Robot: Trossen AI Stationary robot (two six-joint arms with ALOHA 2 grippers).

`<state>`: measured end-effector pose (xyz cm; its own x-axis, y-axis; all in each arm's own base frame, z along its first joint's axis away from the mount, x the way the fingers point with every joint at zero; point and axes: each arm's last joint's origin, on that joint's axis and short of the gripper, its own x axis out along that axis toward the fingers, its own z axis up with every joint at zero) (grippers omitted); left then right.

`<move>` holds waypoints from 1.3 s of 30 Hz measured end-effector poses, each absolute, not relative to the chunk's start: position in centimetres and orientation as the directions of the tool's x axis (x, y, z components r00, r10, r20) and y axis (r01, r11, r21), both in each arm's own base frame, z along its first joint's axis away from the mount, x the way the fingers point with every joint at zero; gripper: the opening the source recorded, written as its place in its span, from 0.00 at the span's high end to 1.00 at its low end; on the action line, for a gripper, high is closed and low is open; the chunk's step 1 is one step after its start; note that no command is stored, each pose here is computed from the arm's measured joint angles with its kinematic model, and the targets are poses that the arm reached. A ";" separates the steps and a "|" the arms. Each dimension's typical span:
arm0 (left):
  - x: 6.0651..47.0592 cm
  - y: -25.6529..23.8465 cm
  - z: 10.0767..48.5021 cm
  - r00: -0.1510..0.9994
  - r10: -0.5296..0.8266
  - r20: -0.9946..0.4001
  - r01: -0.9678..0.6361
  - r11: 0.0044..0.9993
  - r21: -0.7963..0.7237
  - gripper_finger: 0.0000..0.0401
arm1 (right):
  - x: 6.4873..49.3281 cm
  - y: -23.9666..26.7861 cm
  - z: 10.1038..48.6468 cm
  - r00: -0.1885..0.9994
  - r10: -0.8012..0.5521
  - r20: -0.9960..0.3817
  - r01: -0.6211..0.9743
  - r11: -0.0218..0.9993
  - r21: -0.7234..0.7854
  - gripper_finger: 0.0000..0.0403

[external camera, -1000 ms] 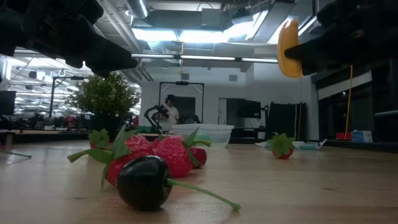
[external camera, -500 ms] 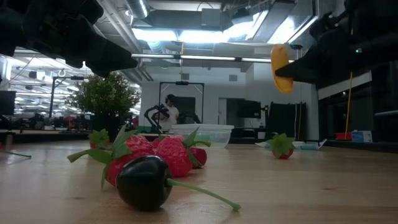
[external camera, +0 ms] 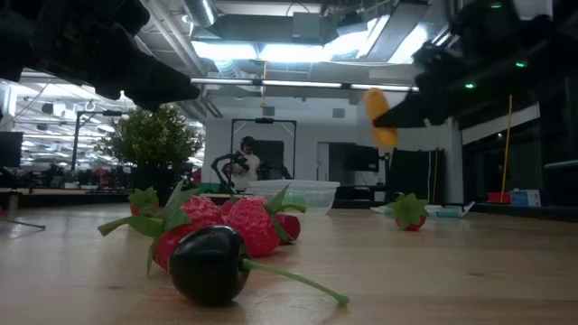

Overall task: Pick and placing Produce into tupperware
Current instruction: Put the yellow banana into the transparent container

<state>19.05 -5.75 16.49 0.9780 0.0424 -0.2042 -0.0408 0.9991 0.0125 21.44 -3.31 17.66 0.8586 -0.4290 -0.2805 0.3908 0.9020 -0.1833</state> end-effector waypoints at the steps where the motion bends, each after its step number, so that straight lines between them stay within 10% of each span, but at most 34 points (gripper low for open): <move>1: 19.1 -5.7 16.5 0.978 0.042 -0.204 -0.041 0.999 0.013 0.62 | 22.1 -3.7 17.9 0.858 -0.414 -0.306 0.367 0.909 -0.199 0.65; 39: 19.0 -5.7 16.4 0.976 0.043 -0.215 -0.039 0.999 0.019 0.62 | 36.3 -14.4 22.3 0.584 -0.035 -0.811 -0.289 0.925 -0.248 0.65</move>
